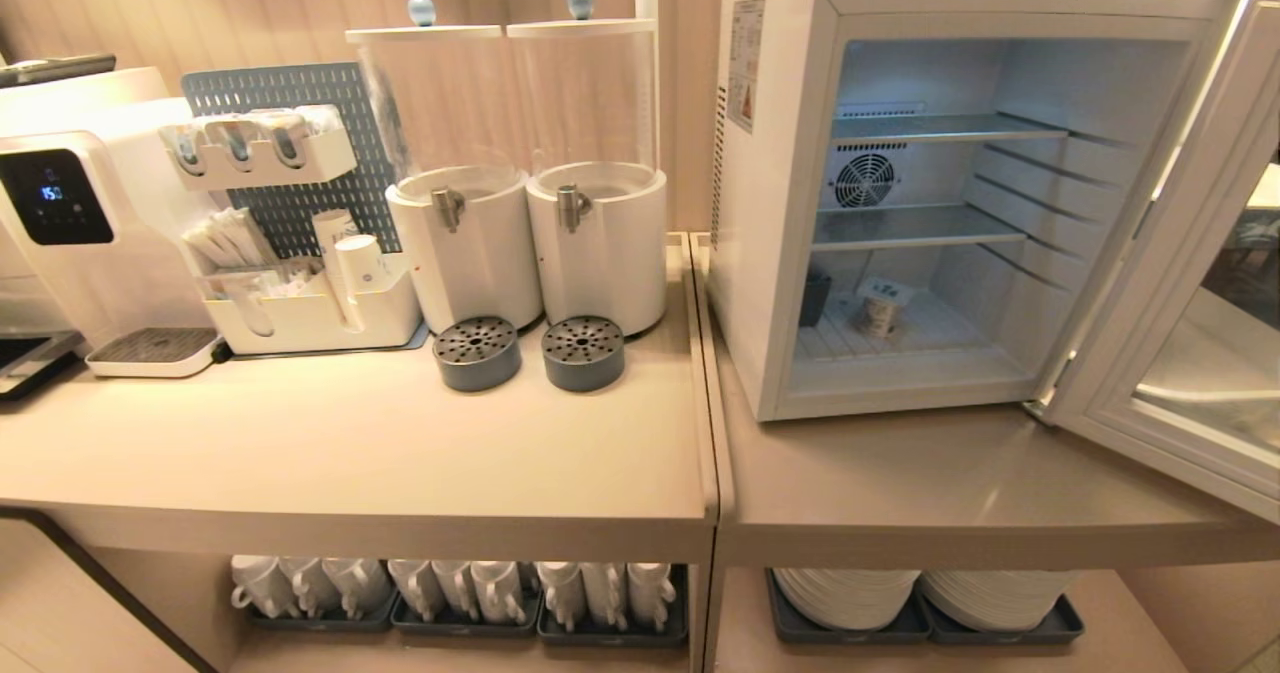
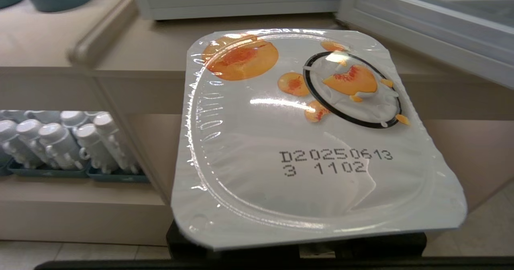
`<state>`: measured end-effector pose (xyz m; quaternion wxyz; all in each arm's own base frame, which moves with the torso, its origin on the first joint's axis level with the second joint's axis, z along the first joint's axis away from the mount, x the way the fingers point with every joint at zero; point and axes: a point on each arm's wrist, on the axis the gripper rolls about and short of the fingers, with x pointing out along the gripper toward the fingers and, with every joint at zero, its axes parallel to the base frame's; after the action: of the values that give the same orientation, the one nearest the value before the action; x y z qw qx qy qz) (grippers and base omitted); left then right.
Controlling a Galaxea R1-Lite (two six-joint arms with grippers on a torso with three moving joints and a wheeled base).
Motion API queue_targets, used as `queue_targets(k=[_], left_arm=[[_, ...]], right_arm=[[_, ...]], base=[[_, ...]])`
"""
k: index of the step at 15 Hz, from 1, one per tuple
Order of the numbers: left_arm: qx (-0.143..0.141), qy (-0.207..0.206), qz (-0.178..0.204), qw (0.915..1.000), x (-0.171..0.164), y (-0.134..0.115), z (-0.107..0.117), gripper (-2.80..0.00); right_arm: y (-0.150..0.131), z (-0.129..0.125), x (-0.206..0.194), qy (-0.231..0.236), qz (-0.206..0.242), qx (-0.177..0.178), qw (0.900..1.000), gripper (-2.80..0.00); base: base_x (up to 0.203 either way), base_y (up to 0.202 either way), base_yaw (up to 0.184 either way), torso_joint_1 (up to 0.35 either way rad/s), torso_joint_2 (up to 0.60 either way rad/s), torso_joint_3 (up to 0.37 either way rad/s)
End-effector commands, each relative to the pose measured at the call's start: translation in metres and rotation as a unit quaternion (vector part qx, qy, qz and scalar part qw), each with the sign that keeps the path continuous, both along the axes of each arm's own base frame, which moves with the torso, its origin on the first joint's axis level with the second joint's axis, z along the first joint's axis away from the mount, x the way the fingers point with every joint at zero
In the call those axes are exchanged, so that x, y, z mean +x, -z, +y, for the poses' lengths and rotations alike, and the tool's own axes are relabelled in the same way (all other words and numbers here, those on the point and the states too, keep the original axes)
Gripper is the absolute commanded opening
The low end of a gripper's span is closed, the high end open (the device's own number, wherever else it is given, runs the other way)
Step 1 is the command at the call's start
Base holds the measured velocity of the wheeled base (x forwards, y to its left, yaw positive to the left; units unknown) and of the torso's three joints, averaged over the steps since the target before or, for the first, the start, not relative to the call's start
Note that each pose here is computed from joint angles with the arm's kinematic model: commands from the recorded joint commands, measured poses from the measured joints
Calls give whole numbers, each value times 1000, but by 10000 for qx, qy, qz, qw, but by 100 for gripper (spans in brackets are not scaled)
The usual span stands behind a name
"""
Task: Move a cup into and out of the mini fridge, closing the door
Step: Place the yoghurt on the table
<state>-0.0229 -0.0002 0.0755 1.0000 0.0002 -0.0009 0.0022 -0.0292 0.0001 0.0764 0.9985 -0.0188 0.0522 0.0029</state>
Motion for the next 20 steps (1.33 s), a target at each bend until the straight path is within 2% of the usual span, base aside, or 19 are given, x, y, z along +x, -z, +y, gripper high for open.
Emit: queue_targets(k=[1, 9, 20], left_arm=[[-2, -1, 1, 10000, 0, 0, 0, -280], [-2, -1, 1, 10000, 0, 0, 0, -280], [-2, -3, 1, 10000, 0, 0, 0, -280]], right_arm=[[0, 0, 0, -4, 7, -2, 10000, -280], [0, 0, 0, 4, 7, 5, 10000, -280], [0, 0, 0, 4, 7, 5, 10000, -280]], base=[[0, 188, 3, 2, 4, 6], [0, 192, 0, 0, 3, 2], [0, 141, -14, 2, 4, 1]])
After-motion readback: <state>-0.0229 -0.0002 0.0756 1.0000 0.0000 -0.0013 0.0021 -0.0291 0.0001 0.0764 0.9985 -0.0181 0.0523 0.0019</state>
